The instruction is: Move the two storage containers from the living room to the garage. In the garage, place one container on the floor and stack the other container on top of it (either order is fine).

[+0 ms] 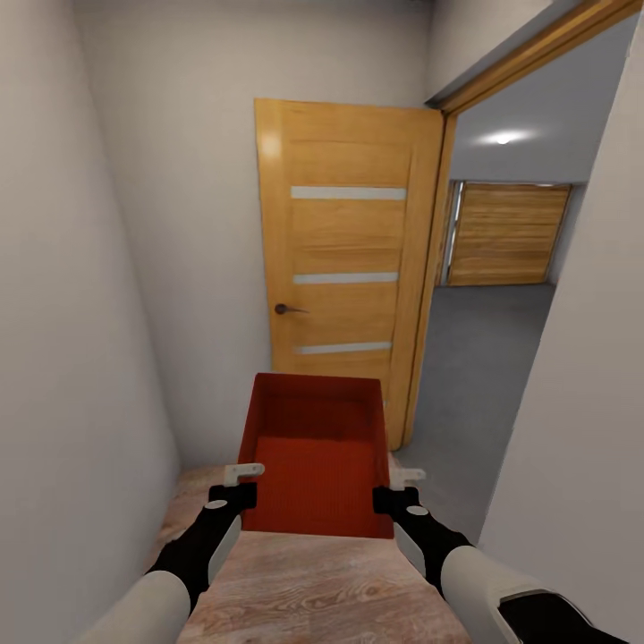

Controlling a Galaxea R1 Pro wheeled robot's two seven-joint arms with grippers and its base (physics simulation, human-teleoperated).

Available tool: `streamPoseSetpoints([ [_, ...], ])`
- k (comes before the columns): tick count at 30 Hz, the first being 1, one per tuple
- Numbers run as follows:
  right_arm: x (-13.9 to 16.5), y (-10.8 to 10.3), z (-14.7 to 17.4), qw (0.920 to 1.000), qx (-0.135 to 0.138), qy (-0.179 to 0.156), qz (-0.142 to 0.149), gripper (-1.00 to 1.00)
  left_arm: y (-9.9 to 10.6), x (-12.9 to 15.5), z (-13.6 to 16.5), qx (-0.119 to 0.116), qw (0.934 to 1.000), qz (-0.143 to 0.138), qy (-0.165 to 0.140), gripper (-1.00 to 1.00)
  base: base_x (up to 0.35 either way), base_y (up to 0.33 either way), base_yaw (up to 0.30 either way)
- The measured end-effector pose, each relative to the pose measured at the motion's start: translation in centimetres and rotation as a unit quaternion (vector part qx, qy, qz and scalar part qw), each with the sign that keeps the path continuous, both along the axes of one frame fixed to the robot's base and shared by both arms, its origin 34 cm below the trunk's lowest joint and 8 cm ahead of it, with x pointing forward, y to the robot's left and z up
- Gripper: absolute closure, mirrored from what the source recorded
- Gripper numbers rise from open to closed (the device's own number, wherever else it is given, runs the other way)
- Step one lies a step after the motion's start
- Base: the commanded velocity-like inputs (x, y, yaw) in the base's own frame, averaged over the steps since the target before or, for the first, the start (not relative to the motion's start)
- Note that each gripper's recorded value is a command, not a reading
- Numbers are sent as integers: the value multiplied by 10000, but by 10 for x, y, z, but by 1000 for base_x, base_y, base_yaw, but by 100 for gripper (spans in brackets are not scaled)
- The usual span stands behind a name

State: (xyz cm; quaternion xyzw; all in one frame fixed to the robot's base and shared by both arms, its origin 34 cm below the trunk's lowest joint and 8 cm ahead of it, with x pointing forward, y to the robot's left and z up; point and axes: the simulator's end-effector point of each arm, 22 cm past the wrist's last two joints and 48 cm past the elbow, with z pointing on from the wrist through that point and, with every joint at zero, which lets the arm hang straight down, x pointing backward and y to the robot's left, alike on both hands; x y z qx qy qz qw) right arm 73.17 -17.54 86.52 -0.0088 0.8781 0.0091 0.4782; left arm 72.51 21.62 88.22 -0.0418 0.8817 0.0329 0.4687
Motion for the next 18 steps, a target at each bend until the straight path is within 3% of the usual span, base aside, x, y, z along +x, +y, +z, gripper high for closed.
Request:
streamPoseSetpoints([
  [18, 0, 0, 0, 10000, -4, 8, 2, 100, 0, 0, -1, -4, 10000, 2, 8, 100, 0, 0, -288],
])
